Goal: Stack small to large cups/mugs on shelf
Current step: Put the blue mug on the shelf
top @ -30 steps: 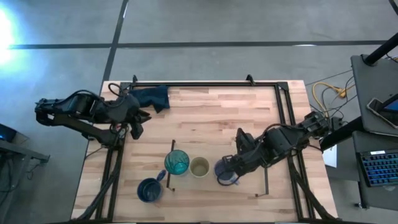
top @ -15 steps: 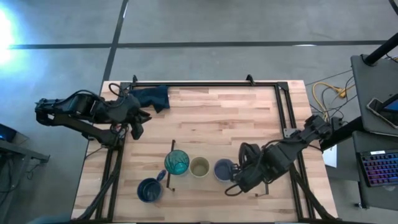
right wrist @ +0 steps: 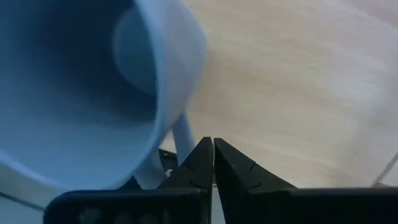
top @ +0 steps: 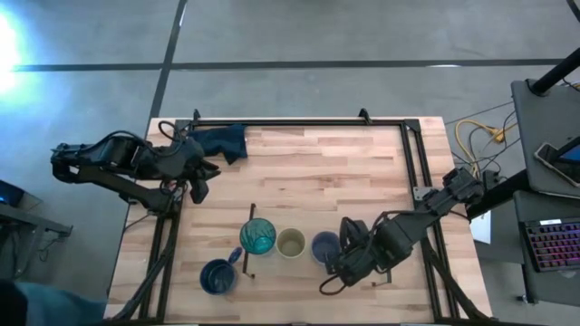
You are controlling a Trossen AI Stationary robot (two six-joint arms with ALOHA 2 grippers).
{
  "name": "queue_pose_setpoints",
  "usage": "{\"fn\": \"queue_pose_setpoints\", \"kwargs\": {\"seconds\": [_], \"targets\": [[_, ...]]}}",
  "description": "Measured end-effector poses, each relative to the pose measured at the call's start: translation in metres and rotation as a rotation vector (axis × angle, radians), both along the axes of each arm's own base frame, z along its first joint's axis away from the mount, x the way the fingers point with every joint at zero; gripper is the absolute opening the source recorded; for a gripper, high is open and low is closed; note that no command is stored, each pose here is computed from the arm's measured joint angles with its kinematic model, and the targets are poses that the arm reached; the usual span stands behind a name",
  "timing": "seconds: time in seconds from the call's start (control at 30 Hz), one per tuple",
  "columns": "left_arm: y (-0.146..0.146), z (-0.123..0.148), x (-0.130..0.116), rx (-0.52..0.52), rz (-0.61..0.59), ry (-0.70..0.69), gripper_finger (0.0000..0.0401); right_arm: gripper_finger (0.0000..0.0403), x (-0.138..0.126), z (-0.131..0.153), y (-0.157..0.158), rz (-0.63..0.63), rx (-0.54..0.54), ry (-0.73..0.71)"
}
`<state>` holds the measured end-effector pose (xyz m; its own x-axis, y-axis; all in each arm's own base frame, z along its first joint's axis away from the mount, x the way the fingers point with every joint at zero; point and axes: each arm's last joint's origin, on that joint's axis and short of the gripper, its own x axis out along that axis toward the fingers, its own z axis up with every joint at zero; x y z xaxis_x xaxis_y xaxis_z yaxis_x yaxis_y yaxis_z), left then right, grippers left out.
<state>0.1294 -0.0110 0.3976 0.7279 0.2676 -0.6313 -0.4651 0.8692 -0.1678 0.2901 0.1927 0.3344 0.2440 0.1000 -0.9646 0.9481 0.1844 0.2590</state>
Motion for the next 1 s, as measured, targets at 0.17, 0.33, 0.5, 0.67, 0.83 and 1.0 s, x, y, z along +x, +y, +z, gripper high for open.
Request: {"fn": "queue_pose_setpoints", "kwargs": {"seconds": [0.17,0.33,0.5,0.67,0.83,1.0], "targets": [[0.0,0.0,0.0,0.0,0.0,0.002,0.0057,0.0008,0.002,0.004,0.001,-0.002,0.009,-0.034],[0.0,0.0,0.0,0.0,-0.001,0.002,0.0057,0.0008,0.005,0.014,0.0,-0.008,-0.03,-0.121],[0.0,0.0,0.0,0.002,-0.002,0.002,0.0057,0.0008,0.004,0.015,-0.002,-0.012,-0.054,-0.114],[-0.001,0.005,0.0,-0.018,-0.047,-0.032,0.0057,0.0008,-0.002,0.014,-0.005,-0.013,-0.089,-0.055],[-0.002,0.034,0.017,0.076,-0.17,-0.169,0.0056,0.0008,-0.004,0.016,-0.006,-0.008,-0.092,-0.053],[0.016,0.044,0.054,0.083,-0.208,-0.064,0.0056,0.0008,-0.004,0.017,-0.005,-0.014,-0.087,-0.059]]}}
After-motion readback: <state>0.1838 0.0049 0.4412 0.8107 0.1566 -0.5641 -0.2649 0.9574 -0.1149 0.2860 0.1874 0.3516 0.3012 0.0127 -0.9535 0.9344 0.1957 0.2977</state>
